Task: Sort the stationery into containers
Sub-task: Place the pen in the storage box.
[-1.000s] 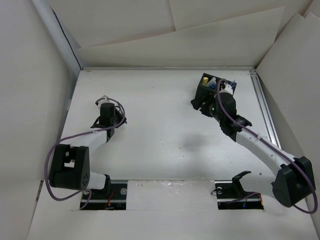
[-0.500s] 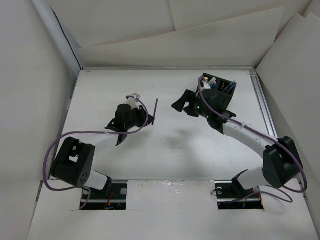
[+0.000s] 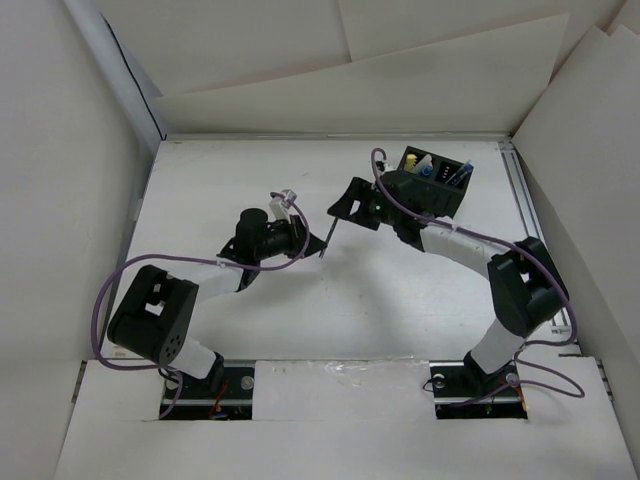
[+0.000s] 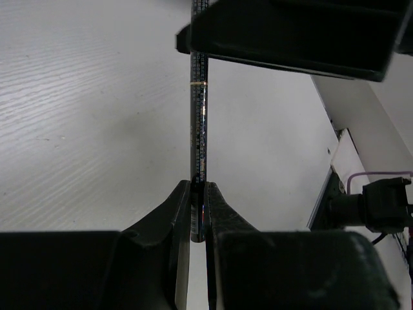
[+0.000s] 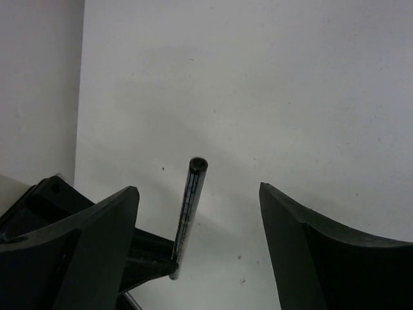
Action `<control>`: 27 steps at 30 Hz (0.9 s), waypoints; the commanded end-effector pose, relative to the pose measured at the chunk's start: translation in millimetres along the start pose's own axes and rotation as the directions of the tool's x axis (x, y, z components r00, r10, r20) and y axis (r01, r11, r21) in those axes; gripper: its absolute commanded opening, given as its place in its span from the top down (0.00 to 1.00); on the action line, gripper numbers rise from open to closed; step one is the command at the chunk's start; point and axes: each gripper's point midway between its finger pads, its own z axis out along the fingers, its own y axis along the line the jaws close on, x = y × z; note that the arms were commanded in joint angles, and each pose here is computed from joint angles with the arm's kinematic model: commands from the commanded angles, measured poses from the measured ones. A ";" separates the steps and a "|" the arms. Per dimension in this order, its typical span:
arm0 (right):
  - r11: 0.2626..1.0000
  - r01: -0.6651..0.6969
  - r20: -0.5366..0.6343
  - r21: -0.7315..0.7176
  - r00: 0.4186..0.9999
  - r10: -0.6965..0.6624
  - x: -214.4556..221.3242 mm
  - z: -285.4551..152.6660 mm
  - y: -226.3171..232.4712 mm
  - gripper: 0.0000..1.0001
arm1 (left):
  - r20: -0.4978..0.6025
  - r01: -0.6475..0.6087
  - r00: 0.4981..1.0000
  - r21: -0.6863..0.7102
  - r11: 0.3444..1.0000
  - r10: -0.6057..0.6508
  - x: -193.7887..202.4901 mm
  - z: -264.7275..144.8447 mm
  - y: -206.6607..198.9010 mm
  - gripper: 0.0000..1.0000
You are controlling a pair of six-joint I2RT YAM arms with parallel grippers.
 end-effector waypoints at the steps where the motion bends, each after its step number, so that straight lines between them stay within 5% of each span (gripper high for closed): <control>1: 0.995 0.003 0.044 -0.099 0.999 0.002 -25.6 5.0 29.2 0.22 | 0.025 -0.073 0.997 0.124 0.990 0.070 -8.9 1.9 -35.2 1.00; 6: 0.996 -0.019 0.035 -0.092 0.999 0.022 -23.5 13.1 25.3 0.48 | -0.008 -0.063 0.998 0.130 0.990 0.065 1.3 9.1 -35.4 1.00; 10: 0.994 -0.016 0.035 -0.105 0.999 0.020 -23.9 12.8 27.9 0.81 | -0.008 -0.059 0.998 0.141 0.988 0.061 0.8 8.8 -38.0 1.00; 16: 0.995 -0.026 0.039 -0.098 0.999 0.030 -23.6 11.0 26.4 0.99 | 0.035 -0.071 0.997 0.113 0.991 0.068 -6.5 4.1 -37.9 1.00; 20: 0.996 -0.038 0.040 -0.085 0.998 0.041 -21.8 11.5 22.4 1.00 | 0.034 -0.062 0.998 0.113 0.992 0.059 -6.5 4.1 -38.3 0.98; 26: 0.997 -0.040 0.092 -0.070 0.995 0.047 -37.8 2.9 19.3 1.00 | 0.028 -0.053 0.998 0.121 0.991 0.050 -4.9 5.0 -38.6 0.47; 27: 0.997 -0.036 0.108 -0.065 0.993 0.043 -43.8 -1.9 15.5 1.00 | 0.034 -0.058 0.998 0.125 0.990 0.054 -7.0 3.8 -40.9 0.28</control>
